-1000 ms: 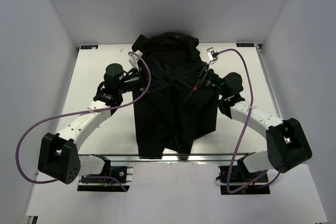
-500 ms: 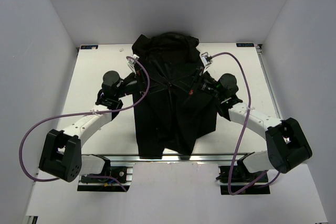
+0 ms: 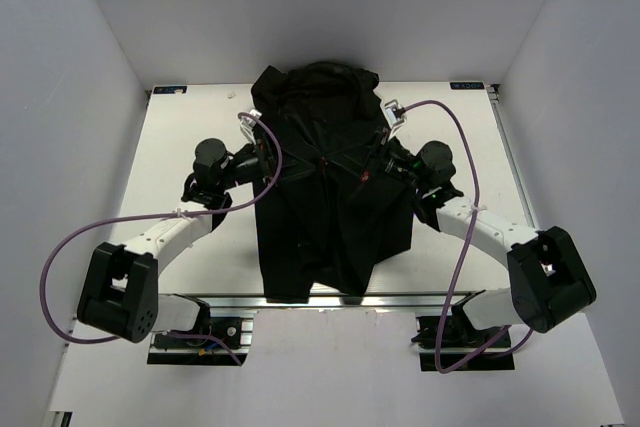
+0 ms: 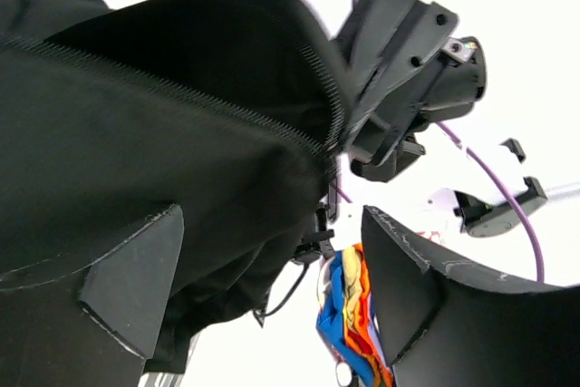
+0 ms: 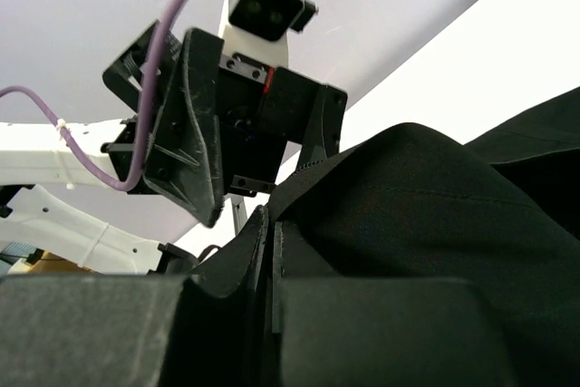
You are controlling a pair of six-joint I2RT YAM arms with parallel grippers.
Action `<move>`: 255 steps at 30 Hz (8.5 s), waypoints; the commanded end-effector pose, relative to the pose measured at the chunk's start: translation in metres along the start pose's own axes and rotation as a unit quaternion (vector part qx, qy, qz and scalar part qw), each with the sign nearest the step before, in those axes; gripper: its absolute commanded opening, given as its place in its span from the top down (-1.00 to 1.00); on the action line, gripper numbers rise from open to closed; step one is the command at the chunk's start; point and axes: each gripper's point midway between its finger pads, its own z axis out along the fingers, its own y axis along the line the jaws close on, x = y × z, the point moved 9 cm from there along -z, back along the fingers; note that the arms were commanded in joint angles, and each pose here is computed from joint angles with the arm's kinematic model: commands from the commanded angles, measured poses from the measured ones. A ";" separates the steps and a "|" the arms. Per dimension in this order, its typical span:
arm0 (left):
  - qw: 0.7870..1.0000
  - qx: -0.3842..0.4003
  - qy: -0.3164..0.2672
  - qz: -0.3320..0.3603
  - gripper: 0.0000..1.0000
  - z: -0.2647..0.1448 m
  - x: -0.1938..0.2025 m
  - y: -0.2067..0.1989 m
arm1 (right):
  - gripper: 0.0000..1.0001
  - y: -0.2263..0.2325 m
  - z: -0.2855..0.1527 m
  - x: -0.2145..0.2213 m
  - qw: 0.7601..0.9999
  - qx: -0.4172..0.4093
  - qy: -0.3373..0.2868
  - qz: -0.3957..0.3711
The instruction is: Zip up the jacket
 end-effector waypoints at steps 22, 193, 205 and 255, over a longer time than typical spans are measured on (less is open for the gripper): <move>0.939 -0.258 -0.003 0.228 -0.84 0.008 0.023 -0.039 | 1.00 0.009 0.008 -0.024 0.986 0.122 -0.014 0.114; 0.848 -0.396 -0.045 0.348 1.00 0.019 0.032 -0.047 | -0.22 0.025 0.057 -0.026 0.958 0.055 0.266 -0.096; 0.851 -0.393 -0.049 0.344 1.00 0.021 0.032 -0.047 | -0.10 0.019 0.062 -0.012 0.946 0.104 0.282 -0.125; 0.930 -0.355 0.100 -0.004 1.00 -0.091 0.129 -0.089 | 1.00 -0.283 0.126 -0.175 0.794 0.522 -0.221 -0.218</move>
